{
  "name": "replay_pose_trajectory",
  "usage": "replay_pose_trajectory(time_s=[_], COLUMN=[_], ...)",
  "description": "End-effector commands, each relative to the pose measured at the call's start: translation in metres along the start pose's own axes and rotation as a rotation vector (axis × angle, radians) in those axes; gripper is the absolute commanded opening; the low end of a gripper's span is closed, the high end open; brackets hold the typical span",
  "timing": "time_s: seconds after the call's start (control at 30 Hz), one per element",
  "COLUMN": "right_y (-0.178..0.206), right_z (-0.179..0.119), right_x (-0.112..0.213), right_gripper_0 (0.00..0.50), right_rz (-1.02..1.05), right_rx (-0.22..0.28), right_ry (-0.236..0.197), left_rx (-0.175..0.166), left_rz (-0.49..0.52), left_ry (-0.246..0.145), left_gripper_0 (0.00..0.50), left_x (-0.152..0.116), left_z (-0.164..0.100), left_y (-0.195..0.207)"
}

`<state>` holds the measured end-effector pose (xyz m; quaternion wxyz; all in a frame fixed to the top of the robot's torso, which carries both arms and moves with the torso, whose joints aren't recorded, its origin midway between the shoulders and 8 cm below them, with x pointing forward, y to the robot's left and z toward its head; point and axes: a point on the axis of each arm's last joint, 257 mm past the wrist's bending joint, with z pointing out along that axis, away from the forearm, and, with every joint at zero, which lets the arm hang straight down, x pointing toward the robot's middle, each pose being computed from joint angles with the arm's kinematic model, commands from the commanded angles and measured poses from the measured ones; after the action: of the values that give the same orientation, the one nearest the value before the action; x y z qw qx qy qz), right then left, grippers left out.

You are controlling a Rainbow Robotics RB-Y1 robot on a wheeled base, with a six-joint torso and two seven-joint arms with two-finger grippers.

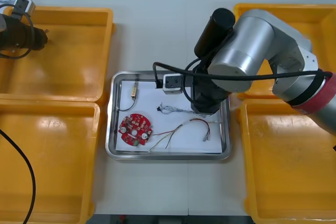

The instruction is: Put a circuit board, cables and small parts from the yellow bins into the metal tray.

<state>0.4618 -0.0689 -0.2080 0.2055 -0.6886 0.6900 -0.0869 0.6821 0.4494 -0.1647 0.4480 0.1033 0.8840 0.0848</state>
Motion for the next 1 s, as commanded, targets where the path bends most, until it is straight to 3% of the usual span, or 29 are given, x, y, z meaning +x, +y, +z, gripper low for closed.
replay_pose_trajectory(time_s=[0.03, 0.07, 0.13, 0.3, 0.4, 0.47, 0.5, 0.57, 0.6, 0.67, 0.8, 0.9, 1.0], right_y=[-0.029, -0.032, -0.033, -0.039, -0.043, -0.046, -0.046, -0.049, -0.05, -0.056, -0.065, -0.069, -0.07], right_z=[-0.043, -0.048, -0.054, -0.075, -0.087, -0.096, -0.098, -0.106, -0.108, -0.114, -0.124, -0.129, -0.133], right_x=[-0.006, -0.002, 0.004, 0.023, 0.036, 0.047, 0.05, 0.061, 0.062, 0.069, 0.082, 0.098, 0.117], right_gripper_0=[0.5, 0.5, 0.5, 0.5, 0.5, 0.5, 0.5, 0.5, 0.5, 0.5, 0.5, 0.5, 0.5], right_rz=[0.048, 0.088, 0.156, 0.328, 0.419, 0.493, 0.51, 0.577, 0.593, 0.662, 0.767, 0.894, 0.996], right_rx=[0.048, 0.043, 0.028, 0.007, 0.009, 0.011, 0.01, 0.018, 0.021, 0.036, 0.061, 0.068, 0.075], right_ry=[-0.044, -0.041, -0.04, -0.031, -0.011, 0.004, 0.009, 0.023, 0.019, 0.014, 0.008, -0.003, -0.004], left_rx=[-0.027, -0.025, -0.022, -0.009, -0.005, 0.001, 0.0, 0.004, 0.005, 0.011, 0.018, 0.052, 0.053], left_rz=[0.093, 0.093, 0.093, 0.08, 0.081, 0.073, 0.071, 0.069, 0.069, 0.064, 0.058, 0.045, 0.045], left_ry=[-0.068, -0.067, -0.068, -0.068, -0.065, -0.069, -0.069, -0.071, -0.072, -0.07, -0.067, -0.053, -0.045], left_gripper_0=[0.493, 0.458, 0.433, 0.414, 0.329, 0.221, 0.199, 0.11, 0.091, 0.005, 0.0, 0.0, 0.0], left_x=[-0.037, -0.036, -0.037, -0.032, -0.03, -0.03, -0.028, -0.029, -0.03, -0.029, -0.027, -0.024, -0.018], left_z=[-0.008, -0.007, -0.006, -0.003, -0.002, -0.002, -0.001, -0.001, -0.001, -0.001, -0.001, -0.001, 0.0], left_y=[0.009, 0.008, 0.005, -0.001, -0.003, -0.004, -0.004, -0.006, -0.006, -0.008, -0.01, -0.019, -0.019])
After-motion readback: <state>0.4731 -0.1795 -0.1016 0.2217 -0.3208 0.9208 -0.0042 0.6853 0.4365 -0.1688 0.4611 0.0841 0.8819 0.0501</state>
